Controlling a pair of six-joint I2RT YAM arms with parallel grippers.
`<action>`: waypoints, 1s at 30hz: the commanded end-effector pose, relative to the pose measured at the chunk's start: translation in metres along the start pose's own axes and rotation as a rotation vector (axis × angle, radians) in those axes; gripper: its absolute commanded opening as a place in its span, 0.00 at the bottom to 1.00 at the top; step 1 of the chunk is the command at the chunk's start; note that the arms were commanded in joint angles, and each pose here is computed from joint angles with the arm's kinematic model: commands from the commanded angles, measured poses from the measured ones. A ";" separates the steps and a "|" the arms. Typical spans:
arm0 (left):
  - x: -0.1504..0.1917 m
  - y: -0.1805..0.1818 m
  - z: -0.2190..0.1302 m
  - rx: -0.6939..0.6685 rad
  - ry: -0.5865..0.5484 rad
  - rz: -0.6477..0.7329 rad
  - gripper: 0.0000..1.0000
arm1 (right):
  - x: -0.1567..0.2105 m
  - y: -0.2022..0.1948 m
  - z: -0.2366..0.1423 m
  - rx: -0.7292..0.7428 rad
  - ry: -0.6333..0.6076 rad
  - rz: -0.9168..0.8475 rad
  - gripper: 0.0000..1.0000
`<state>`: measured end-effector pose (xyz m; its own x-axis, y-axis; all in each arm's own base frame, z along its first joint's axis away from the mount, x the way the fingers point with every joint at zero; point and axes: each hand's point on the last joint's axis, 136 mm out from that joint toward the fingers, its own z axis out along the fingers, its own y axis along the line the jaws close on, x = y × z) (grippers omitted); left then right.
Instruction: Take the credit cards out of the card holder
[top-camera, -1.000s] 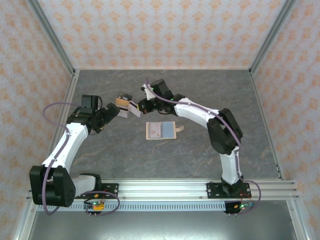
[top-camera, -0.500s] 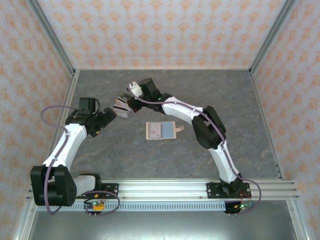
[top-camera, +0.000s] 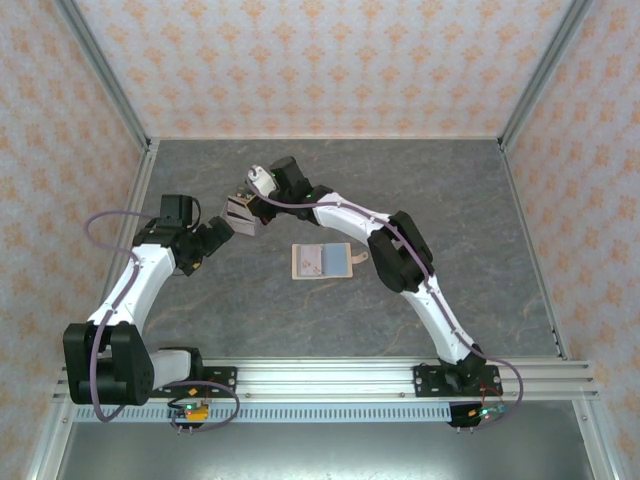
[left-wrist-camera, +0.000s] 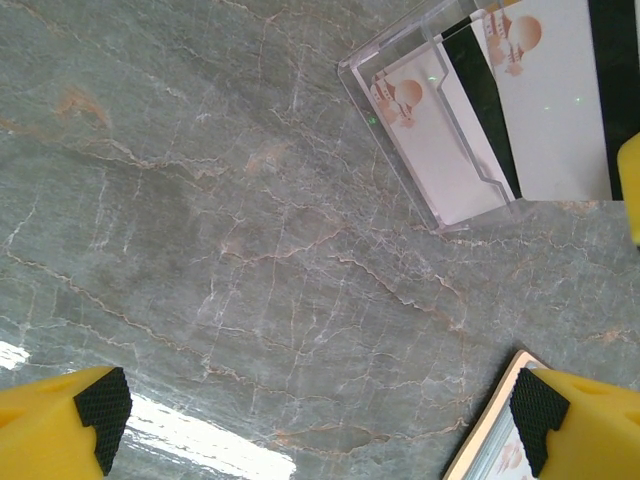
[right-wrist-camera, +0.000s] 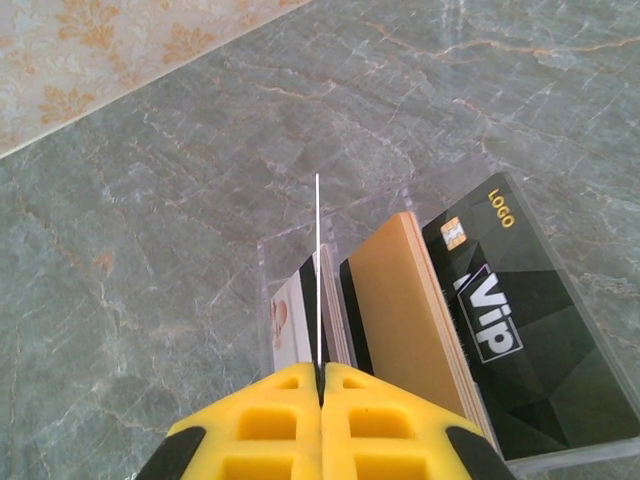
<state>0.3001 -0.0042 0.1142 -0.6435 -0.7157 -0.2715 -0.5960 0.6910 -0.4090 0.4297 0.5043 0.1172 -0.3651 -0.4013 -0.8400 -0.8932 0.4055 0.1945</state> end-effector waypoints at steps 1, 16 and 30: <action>0.005 0.009 0.003 -0.027 0.022 0.002 1.00 | -0.005 0.009 0.002 -0.045 -0.005 -0.046 0.00; 0.006 0.006 0.004 -0.012 0.039 0.006 1.00 | -0.016 0.008 -0.011 -0.009 0.052 -0.005 0.30; 0.012 0.002 0.003 0.014 0.062 0.050 0.99 | 0.008 -0.019 -0.109 0.408 0.179 0.412 0.45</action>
<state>0.2992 -0.0114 0.1134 -0.6755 -0.6919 -0.2548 -0.5637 0.7074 -0.4264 0.4178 0.4477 0.1434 -0.6229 -0.3808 -0.6834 -0.6983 0.6644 0.2663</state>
